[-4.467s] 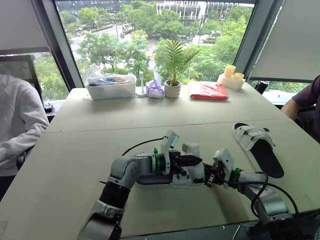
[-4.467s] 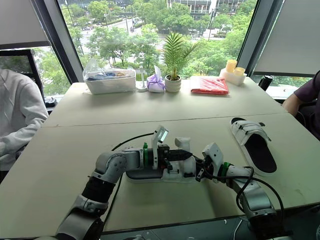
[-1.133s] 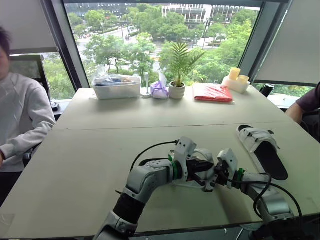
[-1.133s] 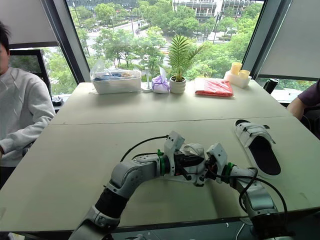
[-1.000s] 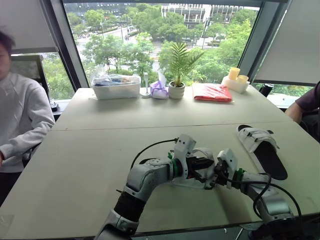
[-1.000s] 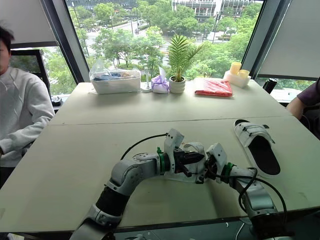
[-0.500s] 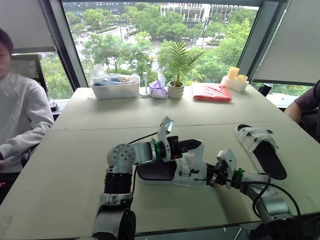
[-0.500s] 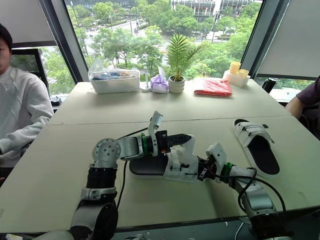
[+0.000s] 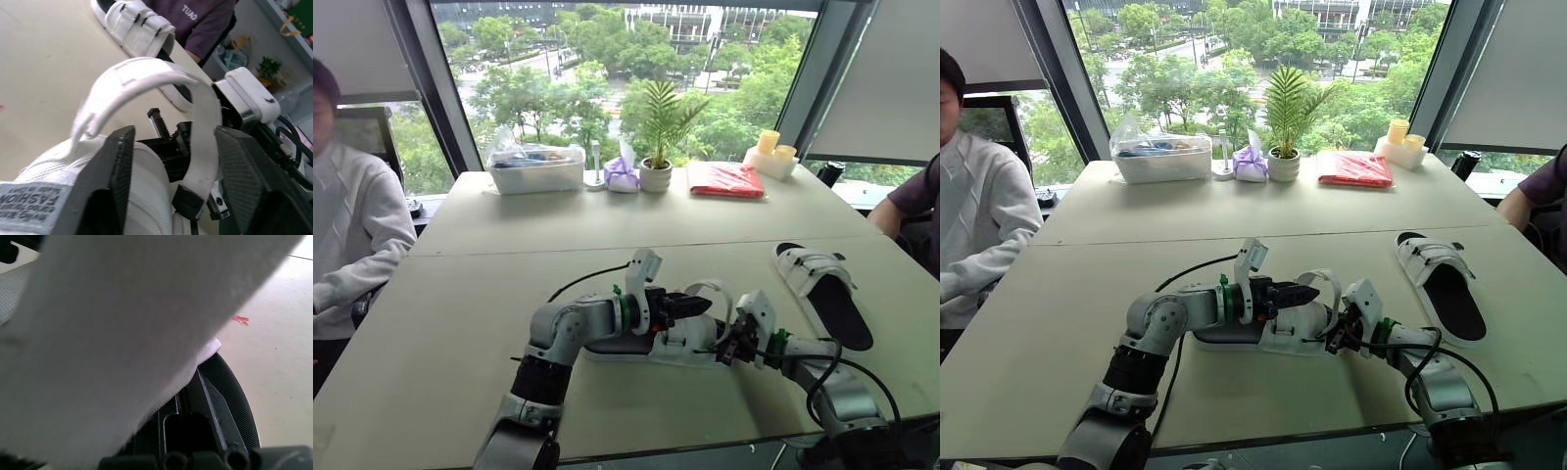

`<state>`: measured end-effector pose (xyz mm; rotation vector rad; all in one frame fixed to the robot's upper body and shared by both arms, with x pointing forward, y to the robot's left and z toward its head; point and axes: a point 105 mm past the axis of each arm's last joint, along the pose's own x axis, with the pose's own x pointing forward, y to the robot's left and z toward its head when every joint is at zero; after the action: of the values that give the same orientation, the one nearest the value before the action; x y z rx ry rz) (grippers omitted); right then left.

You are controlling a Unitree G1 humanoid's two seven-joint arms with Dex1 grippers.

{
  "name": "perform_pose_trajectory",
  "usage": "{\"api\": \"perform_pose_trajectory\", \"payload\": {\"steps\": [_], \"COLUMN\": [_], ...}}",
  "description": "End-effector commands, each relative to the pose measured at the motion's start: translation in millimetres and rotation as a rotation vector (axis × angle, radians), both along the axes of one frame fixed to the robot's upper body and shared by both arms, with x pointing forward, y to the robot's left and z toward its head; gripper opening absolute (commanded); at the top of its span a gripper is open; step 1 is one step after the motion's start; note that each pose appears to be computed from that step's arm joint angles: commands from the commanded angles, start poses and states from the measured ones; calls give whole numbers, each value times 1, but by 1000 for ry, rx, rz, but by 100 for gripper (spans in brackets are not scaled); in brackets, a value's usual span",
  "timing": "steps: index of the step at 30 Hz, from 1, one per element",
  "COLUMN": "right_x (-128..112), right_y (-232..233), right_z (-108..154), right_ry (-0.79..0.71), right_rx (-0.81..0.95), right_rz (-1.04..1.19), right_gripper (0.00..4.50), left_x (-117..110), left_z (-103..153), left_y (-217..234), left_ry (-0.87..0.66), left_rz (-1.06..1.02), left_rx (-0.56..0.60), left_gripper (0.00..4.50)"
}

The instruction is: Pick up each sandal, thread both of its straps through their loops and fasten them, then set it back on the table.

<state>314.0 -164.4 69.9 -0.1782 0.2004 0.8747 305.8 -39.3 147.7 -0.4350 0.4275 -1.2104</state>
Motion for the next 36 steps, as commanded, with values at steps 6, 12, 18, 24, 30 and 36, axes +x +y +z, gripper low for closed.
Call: {"api": "perform_pose_trajectory", "payload": {"steps": [6,12,18,24,30,36], "right_x": [-8,-7,-8,-8,-8,-8], "right_y": [-2,-2,-4,-3,-1,0], "right_z": [-32,-32,-32,-32,-33,-31], "right_ry": [118,118,118,116,114,109], "right_rx": [-33,-32,-32,-28,-26,-25], "right_rz": [-22,-23,-28,-33,-33,-31], "right_gripper": [0,0,0,0,0,0], "left_x": [-18,-20,-17,-14,-4,-1], "left_z": [14,-5,1,-1,0,4], "left_y": [-4,-20,-29,-40,-50,-62], "left_ry": [-150,-231,-246,-278,-285,-310], "left_rz": [-42,-38,-33,-28,19,22], "left_rx": [33,186,161,201,228,243], "left_gripper": [266,266,266,266,266,212]}}
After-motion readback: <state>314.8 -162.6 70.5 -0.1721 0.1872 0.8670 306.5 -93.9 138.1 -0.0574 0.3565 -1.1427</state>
